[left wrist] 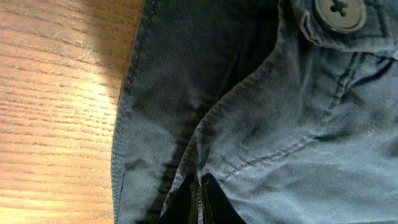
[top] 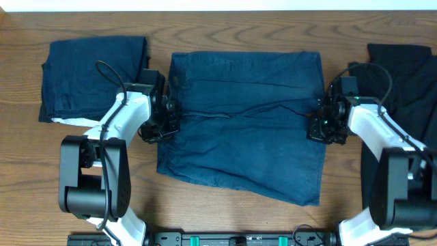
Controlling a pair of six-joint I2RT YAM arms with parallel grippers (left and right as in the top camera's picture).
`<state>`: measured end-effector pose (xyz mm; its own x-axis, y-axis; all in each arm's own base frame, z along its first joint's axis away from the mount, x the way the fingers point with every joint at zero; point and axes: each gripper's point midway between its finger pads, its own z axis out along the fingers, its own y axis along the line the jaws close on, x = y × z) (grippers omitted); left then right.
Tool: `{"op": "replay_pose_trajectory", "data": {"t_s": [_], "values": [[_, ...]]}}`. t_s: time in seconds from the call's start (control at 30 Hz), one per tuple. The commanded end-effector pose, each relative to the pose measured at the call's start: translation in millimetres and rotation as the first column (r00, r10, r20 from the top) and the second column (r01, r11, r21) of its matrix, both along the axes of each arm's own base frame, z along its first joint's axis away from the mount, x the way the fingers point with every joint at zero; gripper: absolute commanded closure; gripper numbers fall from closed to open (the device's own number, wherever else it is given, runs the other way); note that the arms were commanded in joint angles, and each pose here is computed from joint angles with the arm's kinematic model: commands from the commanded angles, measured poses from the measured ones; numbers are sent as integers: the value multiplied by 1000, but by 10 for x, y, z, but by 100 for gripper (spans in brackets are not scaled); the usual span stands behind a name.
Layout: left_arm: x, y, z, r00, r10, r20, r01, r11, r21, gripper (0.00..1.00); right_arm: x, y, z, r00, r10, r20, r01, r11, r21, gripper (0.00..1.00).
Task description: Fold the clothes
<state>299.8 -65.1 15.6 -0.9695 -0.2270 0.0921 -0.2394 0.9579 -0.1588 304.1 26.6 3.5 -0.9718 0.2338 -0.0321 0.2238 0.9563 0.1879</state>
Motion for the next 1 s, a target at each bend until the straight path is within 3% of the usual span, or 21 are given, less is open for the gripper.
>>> {"op": "replay_pose_trajectory", "data": {"t_s": [0.0, 0.23, 0.63, 0.97], "values": [[-35, 27, -65, 1000, -13, -16, 13, 1000, 7, 94, -40, -53, -237, 998, -25, -55, 24, 999, -23, 99], [152, 84, -151, 998, -14, 53, 12, 999, 46, 94, 58, -65, -557, 998, -27, -60, 26, 999, -23, 99], [445, 56, -593, 994, -14, 108, 9, 999, 43, 94, 632, -325, -417, 987, -73, 142, 80, 996, -40, 99], [743, 23, -249, 971, -26, 236, 19, 999, 32, 94, 955, -519, -212, 965, -74, 250, 90, 995, -50, 98]]}}
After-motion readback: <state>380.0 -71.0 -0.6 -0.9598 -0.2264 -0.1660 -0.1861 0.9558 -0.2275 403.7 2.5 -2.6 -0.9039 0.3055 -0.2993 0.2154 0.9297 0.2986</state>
